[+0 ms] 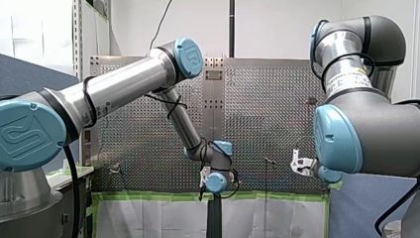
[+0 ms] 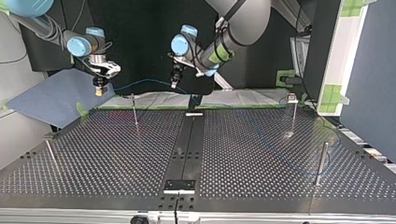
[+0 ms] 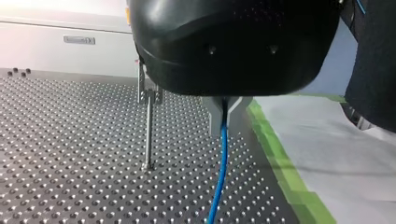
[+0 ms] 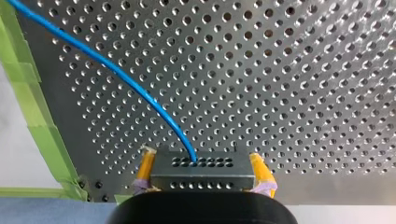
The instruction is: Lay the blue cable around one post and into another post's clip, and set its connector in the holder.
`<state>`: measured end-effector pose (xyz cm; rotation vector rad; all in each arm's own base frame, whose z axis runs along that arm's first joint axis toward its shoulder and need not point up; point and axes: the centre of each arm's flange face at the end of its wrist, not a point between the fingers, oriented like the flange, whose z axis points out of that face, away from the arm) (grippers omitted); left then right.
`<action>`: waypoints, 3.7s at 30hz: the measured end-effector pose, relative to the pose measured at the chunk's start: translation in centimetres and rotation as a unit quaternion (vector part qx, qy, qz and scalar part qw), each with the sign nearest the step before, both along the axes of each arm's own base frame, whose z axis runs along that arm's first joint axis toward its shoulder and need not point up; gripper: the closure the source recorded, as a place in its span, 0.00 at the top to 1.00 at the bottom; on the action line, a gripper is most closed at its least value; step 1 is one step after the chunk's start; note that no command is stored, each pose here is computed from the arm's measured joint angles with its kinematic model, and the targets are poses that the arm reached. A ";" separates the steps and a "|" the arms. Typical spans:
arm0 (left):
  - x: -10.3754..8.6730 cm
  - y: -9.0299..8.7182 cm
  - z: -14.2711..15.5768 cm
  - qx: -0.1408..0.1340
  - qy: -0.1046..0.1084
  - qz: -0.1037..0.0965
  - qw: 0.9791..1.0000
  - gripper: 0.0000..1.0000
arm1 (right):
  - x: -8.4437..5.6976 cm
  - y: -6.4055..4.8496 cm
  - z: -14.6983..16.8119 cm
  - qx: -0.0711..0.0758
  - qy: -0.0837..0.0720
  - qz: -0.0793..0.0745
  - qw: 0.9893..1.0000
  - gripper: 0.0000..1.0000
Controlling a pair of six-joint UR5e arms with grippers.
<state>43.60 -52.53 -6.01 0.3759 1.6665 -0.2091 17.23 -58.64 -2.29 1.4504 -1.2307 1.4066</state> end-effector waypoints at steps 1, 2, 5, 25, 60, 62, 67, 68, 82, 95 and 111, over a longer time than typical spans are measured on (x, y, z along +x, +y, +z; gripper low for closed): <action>0.2 0.0 0.1 -0.001 -0.001 0.001 1.000 0.00 | -0.1 -0.1 0.1 0.000 0.000 -0.001 1.000 0.00; 0.4 0.0 0.2 -0.001 -0.001 0.002 1.000 0.00 | -0.2 -0.3 0.1 0.000 -0.001 -0.002 1.000 0.00; 0.9 0.1 0.4 -0.003 -0.003 0.004 1.000 0.00 | -0.6 -0.5 0.2 -0.001 -0.002 -0.006 1.000 0.00; 2.5 -1.2 1.6 -0.010 -0.004 -0.023 1.000 0.00 | -2.6 -2.1 0.9 -0.020 -0.021 -0.024 0.999 0.00; 4.3 -2.1 2.7 -0.034 0.015 -0.031 0.999 0.00 | -4.1 -3.9 1.7 -0.028 -0.035 -0.031 0.998 0.00; 4.6 -2.1 2.8 -0.039 0.015 -0.030 0.999 0.00 | -4.1 -3.9 1.8 -0.028 -0.036 -0.031 0.998 0.00; 5.1 -2.0 2.4 -0.042 0.021 -0.028 0.999 0.00 | -4.0 -4.0 1.8 -0.028 -0.035 -0.031 0.998 0.00; 5.2 -2.0 2.2 -0.040 0.023 -0.027 0.999 0.00 | -4.0 -4.0 1.8 -0.028 -0.035 -0.030 0.999 0.00; 6.9 -2.9 1.4 -0.027 0.039 -0.022 0.999 0.00 | -4.1 -4.2 1.9 -0.031 -0.036 -0.031 0.998 0.00; 6.0 -3.9 1.7 -0.015 0.037 -0.022 0.999 0.00 | -4.3 -4.1 1.8 -0.020 -0.024 -0.041 0.999 0.00; 2.1 -6.9 2.9 0.020 0.027 -0.048 0.998 0.00 | -4.6 -3.8 1.5 -0.008 0.000 -0.059 0.998 0.00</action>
